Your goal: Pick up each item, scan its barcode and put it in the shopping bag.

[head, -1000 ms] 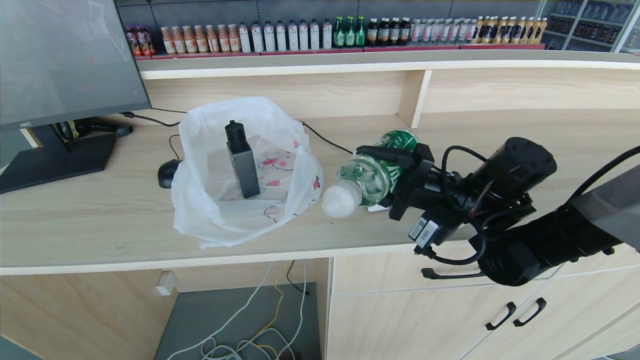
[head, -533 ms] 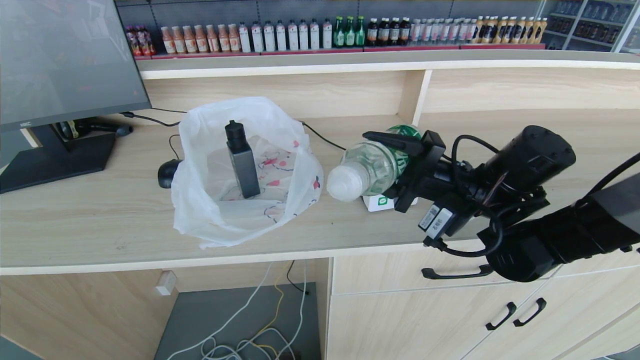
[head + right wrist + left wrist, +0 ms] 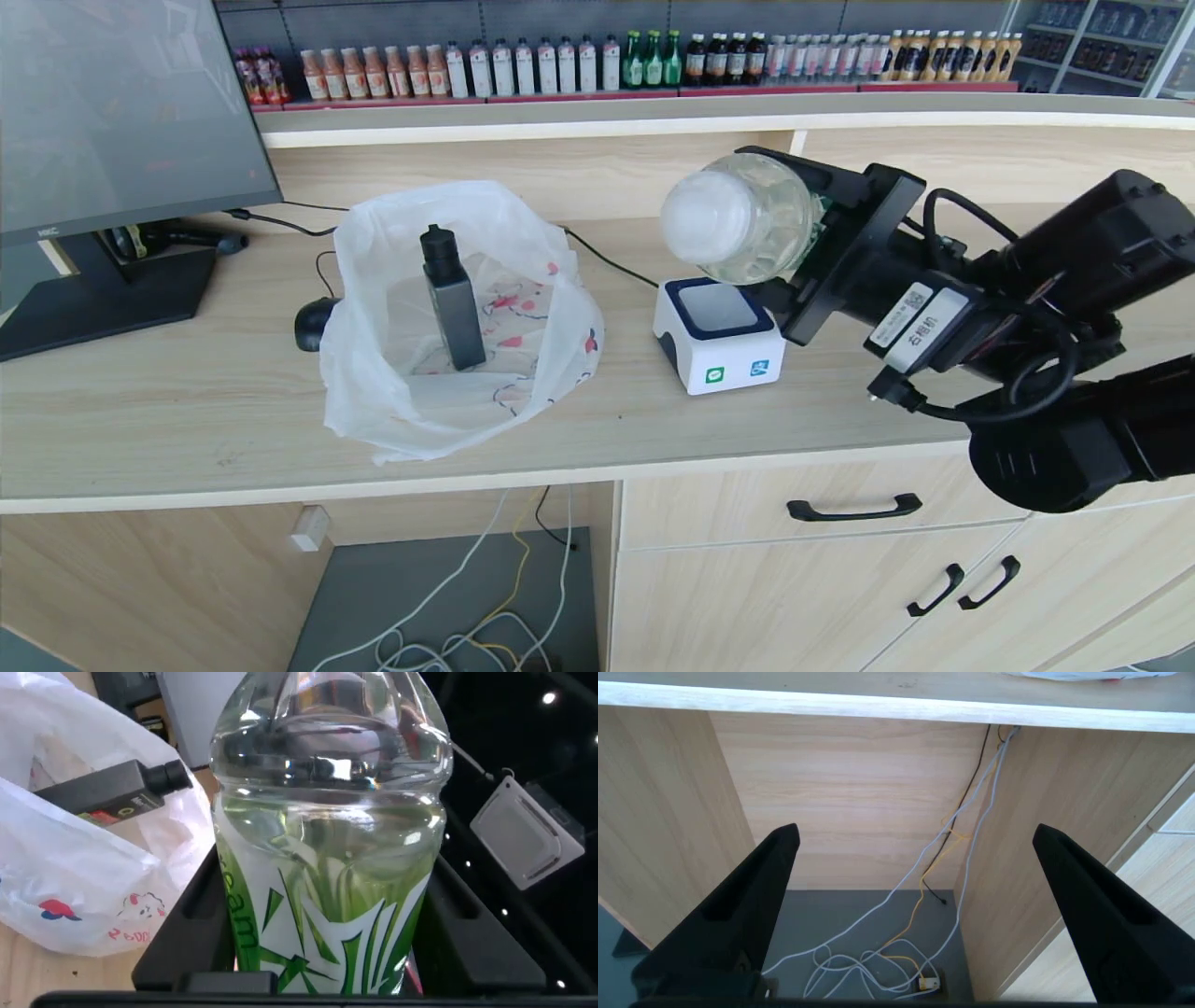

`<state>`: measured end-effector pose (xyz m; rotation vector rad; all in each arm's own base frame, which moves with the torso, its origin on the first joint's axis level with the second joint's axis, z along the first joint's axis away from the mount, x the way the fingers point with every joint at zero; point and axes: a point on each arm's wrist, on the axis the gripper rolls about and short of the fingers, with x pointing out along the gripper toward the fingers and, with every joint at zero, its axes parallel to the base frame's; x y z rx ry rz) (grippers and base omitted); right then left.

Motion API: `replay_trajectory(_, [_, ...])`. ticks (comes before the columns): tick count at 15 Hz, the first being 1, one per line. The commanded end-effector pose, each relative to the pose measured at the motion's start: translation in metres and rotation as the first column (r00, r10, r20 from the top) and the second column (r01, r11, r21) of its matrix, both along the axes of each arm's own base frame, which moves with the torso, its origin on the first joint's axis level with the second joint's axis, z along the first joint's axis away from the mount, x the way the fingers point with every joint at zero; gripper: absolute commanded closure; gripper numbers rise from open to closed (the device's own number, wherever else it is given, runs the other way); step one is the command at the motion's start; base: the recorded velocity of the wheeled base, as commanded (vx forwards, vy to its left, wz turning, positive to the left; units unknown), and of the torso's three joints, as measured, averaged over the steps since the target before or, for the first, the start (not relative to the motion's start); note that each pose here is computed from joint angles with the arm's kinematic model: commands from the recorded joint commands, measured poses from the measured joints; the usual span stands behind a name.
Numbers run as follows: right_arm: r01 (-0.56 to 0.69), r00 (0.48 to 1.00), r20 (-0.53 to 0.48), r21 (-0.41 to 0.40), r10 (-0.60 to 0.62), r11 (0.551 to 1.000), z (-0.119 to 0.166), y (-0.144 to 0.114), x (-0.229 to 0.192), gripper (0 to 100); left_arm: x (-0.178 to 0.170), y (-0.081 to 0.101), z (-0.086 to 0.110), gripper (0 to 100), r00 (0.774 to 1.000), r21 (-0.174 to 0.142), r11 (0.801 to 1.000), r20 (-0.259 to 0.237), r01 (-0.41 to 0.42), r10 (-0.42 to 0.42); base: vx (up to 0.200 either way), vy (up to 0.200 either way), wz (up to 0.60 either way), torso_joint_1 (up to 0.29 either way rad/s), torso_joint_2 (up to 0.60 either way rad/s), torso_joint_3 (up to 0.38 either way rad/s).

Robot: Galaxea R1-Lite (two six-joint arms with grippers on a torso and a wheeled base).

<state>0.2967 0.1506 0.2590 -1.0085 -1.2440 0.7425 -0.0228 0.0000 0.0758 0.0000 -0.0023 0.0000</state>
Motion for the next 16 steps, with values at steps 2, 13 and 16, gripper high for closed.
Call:
replay_trajectory(2, [-0.006,1.000,-0.023,0.081,0.008,0.997,0.024,-0.004,-0.025,100,0.000,0.000,0.000,0,1.000,0.000,1.000,0.001,0.000,0.000,0.000,0.000,0.00,0.000,0.00,0.000])
replay_trajectory(13, [0.204,0.749,-0.629,0.518,0.209,0.830,0.018,-0.034,-0.038,100,0.000,0.000,0.000,0,1.000,0.000,1.000,0.001,0.000,0.000,0.000,0.000,0.00,0.000,0.00,0.000])
replay_trajectory(16, [0.400,0.654,-0.724,0.577,0.219,0.712,-0.007,-0.035,-0.040,100,0.000,0.000,0.000,0,1.000,0.000,1.000,0.001,0.000,0.000,0.000,0.000,0.00,0.000,0.00,0.000])
